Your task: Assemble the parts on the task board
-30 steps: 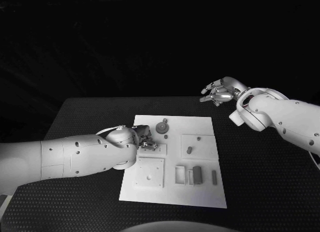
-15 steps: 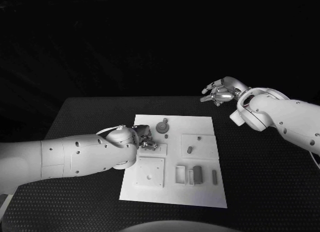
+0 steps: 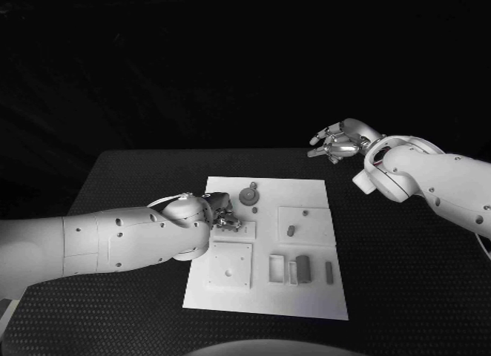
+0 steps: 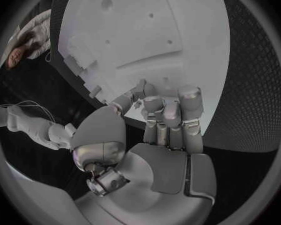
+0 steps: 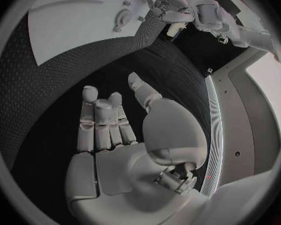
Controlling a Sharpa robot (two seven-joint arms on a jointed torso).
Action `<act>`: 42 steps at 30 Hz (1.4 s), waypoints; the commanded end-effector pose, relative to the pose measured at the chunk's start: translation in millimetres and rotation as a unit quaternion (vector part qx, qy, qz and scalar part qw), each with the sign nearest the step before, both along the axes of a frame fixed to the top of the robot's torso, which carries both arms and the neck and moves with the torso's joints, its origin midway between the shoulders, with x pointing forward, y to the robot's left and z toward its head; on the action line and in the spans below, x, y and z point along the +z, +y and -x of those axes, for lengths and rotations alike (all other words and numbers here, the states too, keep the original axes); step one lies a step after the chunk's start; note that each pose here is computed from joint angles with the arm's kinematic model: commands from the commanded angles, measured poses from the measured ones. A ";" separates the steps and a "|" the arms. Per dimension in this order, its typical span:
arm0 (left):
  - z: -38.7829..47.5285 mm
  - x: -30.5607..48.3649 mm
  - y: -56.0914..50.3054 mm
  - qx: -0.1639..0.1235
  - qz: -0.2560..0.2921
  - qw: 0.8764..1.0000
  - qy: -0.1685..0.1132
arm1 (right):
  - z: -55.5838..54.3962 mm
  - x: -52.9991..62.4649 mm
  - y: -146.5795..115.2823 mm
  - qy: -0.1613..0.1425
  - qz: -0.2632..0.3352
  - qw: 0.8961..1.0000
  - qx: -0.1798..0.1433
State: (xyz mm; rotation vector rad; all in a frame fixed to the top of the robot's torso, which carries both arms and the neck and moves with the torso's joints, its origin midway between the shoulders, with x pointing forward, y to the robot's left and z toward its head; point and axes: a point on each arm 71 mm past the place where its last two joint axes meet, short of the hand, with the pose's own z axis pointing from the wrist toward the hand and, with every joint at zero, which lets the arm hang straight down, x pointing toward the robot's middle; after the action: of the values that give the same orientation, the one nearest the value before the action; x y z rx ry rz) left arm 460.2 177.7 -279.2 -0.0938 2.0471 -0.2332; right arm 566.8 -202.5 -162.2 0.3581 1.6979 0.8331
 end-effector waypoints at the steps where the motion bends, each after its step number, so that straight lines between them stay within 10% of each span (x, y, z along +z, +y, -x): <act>1: 2.7 -4.0 -2.8 -0.011 -0.001 1.000 0.006 | 0.2 0.2 0.2 0.000 -0.002 1.000 0.003; 42: 3.4 -6.1 -5.5 -0.017 -0.002 1.000 0.011 | 0.1 -0.2 -0.4 0.001 -0.001 1.000 0.003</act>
State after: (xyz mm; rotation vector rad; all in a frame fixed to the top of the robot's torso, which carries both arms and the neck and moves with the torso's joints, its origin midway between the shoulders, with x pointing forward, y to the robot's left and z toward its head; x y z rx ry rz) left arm 460.7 176.8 -279.8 -0.0835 2.0385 -0.2323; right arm 566.7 -202.6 -162.3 0.3581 1.6984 0.8333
